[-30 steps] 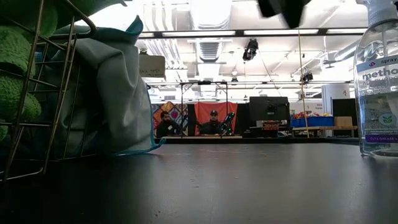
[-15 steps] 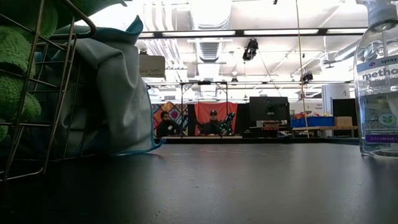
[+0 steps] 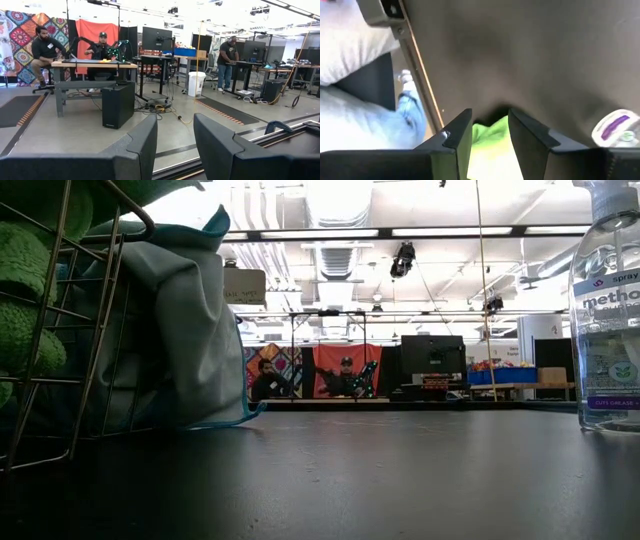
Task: Sort microfiber towel by color & place in baskets
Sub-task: Put the green towel into the bottom wire basket
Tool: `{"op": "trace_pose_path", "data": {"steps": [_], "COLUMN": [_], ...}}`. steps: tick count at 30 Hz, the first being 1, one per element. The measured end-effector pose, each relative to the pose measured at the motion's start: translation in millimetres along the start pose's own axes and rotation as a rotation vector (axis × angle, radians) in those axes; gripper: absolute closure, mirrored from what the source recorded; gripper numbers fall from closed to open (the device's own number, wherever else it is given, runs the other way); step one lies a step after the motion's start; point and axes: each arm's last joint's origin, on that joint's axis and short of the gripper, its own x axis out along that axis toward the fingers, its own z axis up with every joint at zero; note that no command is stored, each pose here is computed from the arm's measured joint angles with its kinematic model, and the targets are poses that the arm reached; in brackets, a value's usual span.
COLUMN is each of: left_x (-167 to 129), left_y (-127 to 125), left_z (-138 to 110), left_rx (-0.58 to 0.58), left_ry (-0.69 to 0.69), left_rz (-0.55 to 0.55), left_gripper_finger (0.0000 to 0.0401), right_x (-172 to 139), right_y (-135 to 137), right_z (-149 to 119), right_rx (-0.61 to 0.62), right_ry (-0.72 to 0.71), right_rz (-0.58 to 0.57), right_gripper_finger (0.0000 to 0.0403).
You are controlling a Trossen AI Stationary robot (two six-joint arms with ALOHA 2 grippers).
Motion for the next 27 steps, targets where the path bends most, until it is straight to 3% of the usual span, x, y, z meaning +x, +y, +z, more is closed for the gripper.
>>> {"op": "trace_pose_path", "data": {"steps": [6,11,14,18,21,27], "left_x": [0.0,0.0,0.0,0.0,0.0,0.0], "left_y": [0.0,0.0,0.0,0.0,0.0,0.0], "left_z": [0.0,0.0,0.0,0.0,0.0,0.0], "left_rx": [0.000,0.000,0.000,0.000,0.000,0.000], "left_ry": [0.000,0.000,0.000,0.000,0.000,0.000], "left_rz": [0.000,0.000,0.000,0.000,0.000,0.000], "left_gripper_finger": [0.0288,0.0288,0.0288,0.0288,0.0288,0.0288], "right_x": [-25.2,-32.2,-24.7,-6.4,7.3,41.1], "right_y": [-25.0,-54.9,-61.2,-60.2,-66.1,-75.6], "right_z": [-18.1,-43.8,-51.3,-60.5,-71.6,-101.6], "right_rx": [0.062,0.274,0.338,0.302,0.344,0.500], "right_ry": [-0.068,-0.112,-0.174,-0.214,-0.177,0.041], "right_rz": [-0.052,-0.085,0.026,0.191,0.223,0.168], "right_gripper_finger": [0.0282,0.0282,0.0282,0.0282,0.0282,0.0282]}}
